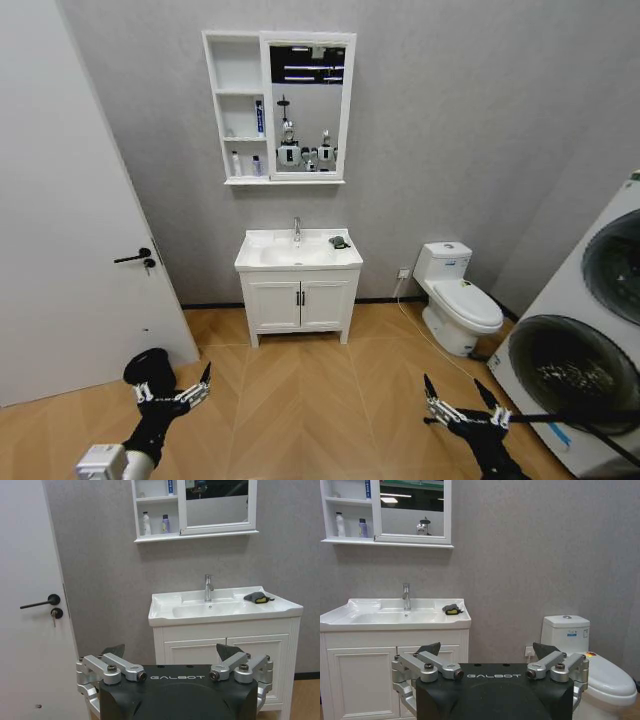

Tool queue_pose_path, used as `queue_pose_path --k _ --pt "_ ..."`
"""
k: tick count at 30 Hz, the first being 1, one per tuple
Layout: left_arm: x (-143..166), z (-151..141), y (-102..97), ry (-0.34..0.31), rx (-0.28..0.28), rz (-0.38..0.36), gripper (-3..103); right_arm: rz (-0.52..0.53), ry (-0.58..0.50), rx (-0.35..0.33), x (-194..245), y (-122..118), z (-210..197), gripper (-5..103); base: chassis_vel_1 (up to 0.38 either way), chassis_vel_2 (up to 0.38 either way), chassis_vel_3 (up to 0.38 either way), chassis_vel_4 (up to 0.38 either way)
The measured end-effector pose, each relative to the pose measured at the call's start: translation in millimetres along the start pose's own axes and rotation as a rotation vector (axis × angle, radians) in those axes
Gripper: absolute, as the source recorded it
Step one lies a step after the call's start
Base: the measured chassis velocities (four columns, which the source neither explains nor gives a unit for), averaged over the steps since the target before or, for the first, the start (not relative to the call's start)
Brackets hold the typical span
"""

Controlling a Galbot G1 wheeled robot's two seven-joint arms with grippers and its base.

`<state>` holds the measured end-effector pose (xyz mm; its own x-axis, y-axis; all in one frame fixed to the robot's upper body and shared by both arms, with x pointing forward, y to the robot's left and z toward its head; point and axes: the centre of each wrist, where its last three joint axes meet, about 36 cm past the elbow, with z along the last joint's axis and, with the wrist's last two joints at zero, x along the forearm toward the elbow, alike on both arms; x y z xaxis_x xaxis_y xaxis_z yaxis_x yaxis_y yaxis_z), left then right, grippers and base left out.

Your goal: Move facial cleanser and shampoo from washbasin to cabinet, then wipe washbasin with towel.

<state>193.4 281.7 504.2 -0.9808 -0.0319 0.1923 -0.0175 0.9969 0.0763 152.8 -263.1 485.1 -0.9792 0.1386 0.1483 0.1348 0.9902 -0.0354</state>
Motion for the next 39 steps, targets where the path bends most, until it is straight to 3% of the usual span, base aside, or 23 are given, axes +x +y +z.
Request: queue_pose_path --k 39 --pt "0.0 0.1 0.0 0.000 0.000 0.000 100 0.000 0.000 0.000 0.0 0.0 0.0 100 0.028 0.027 0.026 0.026"
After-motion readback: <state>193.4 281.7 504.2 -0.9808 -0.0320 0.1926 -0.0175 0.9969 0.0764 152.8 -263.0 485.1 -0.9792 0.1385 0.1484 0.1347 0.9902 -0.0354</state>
